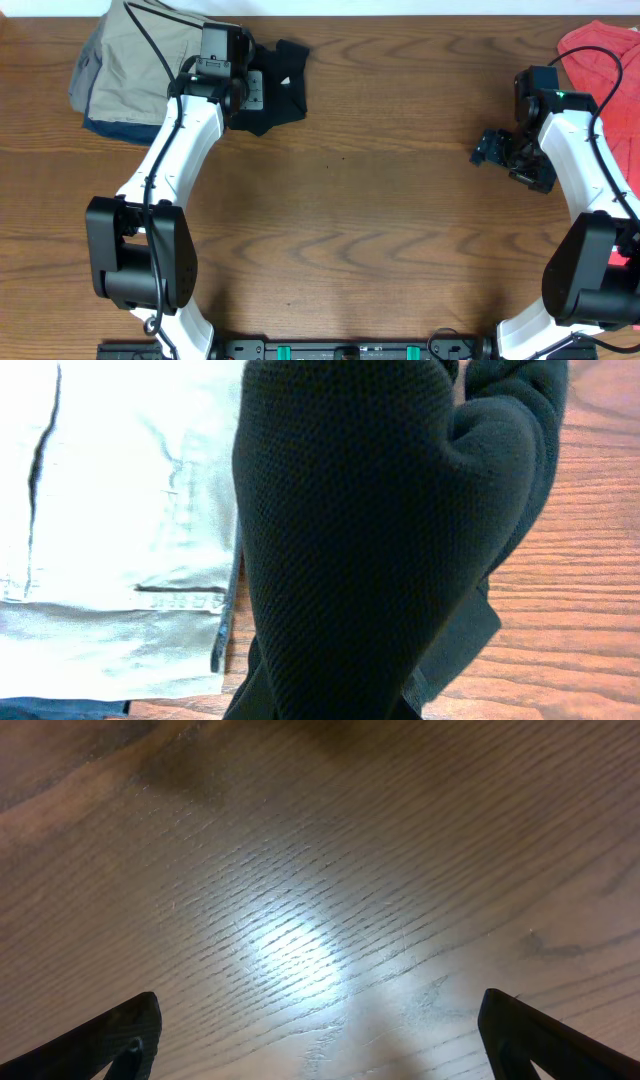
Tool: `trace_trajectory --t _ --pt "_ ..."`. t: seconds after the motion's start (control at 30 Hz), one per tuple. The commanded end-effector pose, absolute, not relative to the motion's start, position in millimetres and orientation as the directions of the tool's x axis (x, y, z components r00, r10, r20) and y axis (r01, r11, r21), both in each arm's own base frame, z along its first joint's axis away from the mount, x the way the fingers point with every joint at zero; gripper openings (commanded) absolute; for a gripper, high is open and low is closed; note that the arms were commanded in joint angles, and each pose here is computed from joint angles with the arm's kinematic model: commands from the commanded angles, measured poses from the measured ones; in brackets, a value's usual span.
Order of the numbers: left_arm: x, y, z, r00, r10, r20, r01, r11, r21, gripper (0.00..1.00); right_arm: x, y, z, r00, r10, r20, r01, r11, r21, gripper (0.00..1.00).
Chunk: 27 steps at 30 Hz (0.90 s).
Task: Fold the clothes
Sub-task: 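Carry the black shirt to the upper left over the pants stack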
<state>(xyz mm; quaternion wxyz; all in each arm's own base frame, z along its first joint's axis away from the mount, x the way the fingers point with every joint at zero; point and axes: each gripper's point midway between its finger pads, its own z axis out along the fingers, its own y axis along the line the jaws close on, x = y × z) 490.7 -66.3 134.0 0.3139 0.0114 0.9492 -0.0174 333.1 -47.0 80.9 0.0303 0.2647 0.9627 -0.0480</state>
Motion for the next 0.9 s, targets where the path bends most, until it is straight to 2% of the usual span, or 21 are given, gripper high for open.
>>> trace_trajectory --t 0.0,0.2,0.5,0.87 --pt "504 -49 156 -0.764 0.018 -0.645 -0.017 0.999 0.048 0.06 336 -50 88 -0.847 0.519 -0.109 0.528 0.846 -0.071 0.99" --pt "510 -30 163 -0.74 0.014 -0.673 -0.095 0.988 0.124 0.06 336 -50 88 -0.847 0.519 -0.109 0.528 0.846 -0.071 0.99" --pt "517 -27 176 -0.701 -0.012 -0.713 -0.119 0.988 0.101 0.06 336 -50 88 -0.847 0.519 -0.109 0.528 0.846 -0.071 0.99" --pt "510 -25 217 -0.635 -0.042 -0.771 -0.146 0.987 0.067 0.06 336 -50 88 -0.847 0.519 -0.109 0.528 0.846 -0.071 0.99"
